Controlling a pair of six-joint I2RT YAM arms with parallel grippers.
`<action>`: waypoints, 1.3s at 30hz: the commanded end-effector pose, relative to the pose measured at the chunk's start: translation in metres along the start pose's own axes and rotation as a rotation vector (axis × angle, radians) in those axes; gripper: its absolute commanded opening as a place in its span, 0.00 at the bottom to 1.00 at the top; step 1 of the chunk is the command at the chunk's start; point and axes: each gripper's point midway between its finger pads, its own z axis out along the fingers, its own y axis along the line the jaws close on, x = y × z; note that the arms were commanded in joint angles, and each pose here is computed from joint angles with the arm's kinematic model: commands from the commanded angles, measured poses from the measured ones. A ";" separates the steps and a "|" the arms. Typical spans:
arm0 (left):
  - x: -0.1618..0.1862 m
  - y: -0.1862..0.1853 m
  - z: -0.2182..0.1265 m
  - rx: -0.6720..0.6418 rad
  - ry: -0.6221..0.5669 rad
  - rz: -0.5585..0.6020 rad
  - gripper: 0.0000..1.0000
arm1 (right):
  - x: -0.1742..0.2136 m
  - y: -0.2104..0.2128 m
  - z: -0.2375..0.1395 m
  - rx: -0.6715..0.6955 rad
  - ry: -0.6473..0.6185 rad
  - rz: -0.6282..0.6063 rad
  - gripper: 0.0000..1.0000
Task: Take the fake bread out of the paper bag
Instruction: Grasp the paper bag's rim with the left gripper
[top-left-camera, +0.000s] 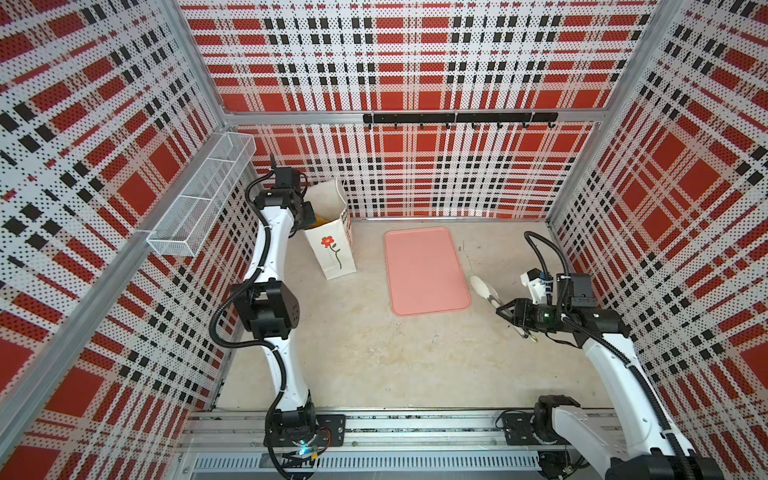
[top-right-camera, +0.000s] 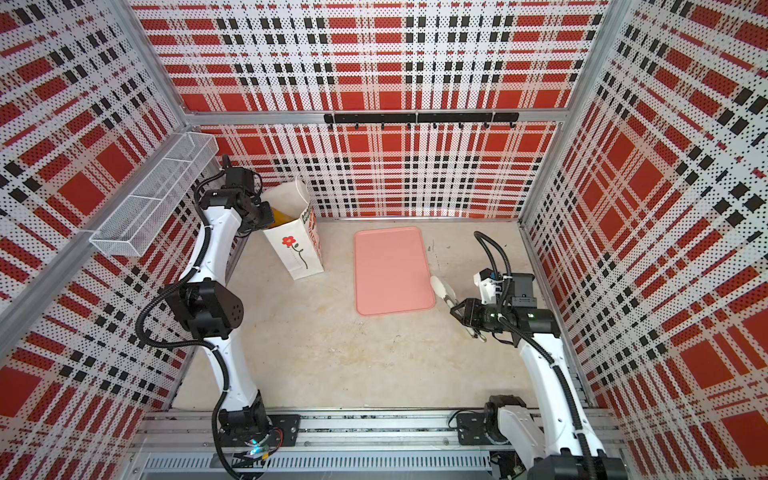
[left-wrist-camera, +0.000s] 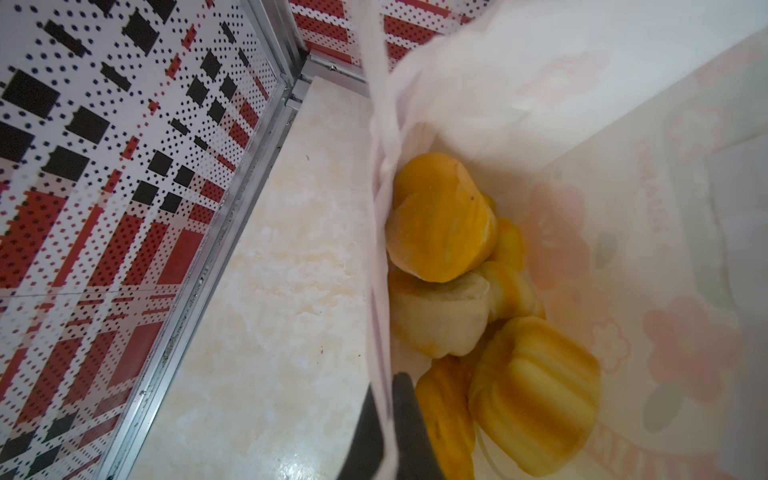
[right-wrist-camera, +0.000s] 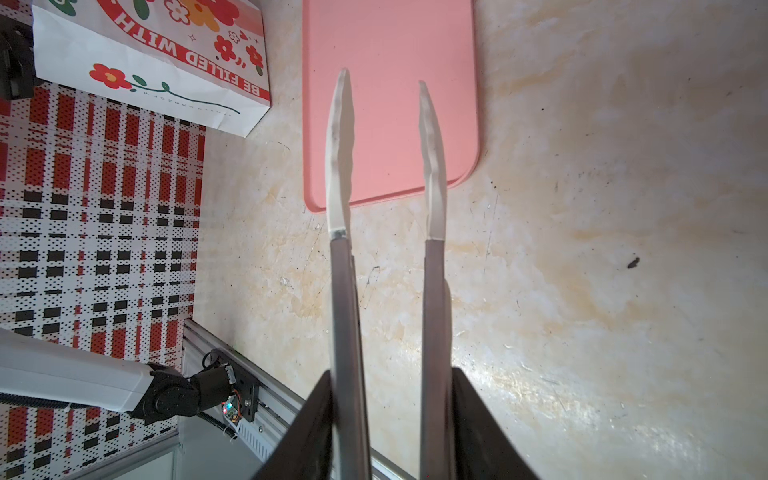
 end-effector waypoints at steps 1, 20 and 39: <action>-0.017 0.004 -0.015 0.006 -0.054 0.012 0.00 | -0.002 0.008 -0.004 -0.021 -0.025 -0.044 0.43; -0.015 -0.001 -0.029 0.075 -0.056 0.061 0.22 | 0.003 0.010 -0.002 -0.032 -0.009 -0.055 0.43; -0.012 0.007 -0.031 0.047 -0.047 0.045 0.20 | 0.005 0.010 0.002 -0.033 0.013 -0.059 0.42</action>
